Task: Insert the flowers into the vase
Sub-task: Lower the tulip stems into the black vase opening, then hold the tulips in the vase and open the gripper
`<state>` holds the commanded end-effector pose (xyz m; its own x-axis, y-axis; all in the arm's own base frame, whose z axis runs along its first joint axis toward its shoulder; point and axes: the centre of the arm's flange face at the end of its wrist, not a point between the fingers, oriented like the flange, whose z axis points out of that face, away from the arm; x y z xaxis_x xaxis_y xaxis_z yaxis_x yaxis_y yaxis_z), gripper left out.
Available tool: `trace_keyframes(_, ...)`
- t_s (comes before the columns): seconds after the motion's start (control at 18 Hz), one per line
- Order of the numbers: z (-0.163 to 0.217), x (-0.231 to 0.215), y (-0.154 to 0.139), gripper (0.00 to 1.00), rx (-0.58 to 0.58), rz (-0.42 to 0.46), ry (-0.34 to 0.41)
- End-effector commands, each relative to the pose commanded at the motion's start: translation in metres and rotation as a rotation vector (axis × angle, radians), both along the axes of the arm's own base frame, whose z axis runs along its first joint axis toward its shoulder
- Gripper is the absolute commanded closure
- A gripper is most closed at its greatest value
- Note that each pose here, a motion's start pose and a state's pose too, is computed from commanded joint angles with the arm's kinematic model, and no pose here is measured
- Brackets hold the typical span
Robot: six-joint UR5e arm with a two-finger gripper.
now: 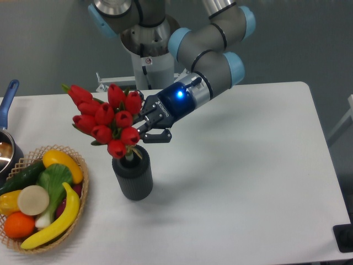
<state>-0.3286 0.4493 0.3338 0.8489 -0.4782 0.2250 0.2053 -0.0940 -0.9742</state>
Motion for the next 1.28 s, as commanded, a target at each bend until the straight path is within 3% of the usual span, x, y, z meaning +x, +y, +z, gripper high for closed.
trace_keyframes(1.28,-0.057,0.0,-0.001,0.73,-0.054,0.0,0.023)
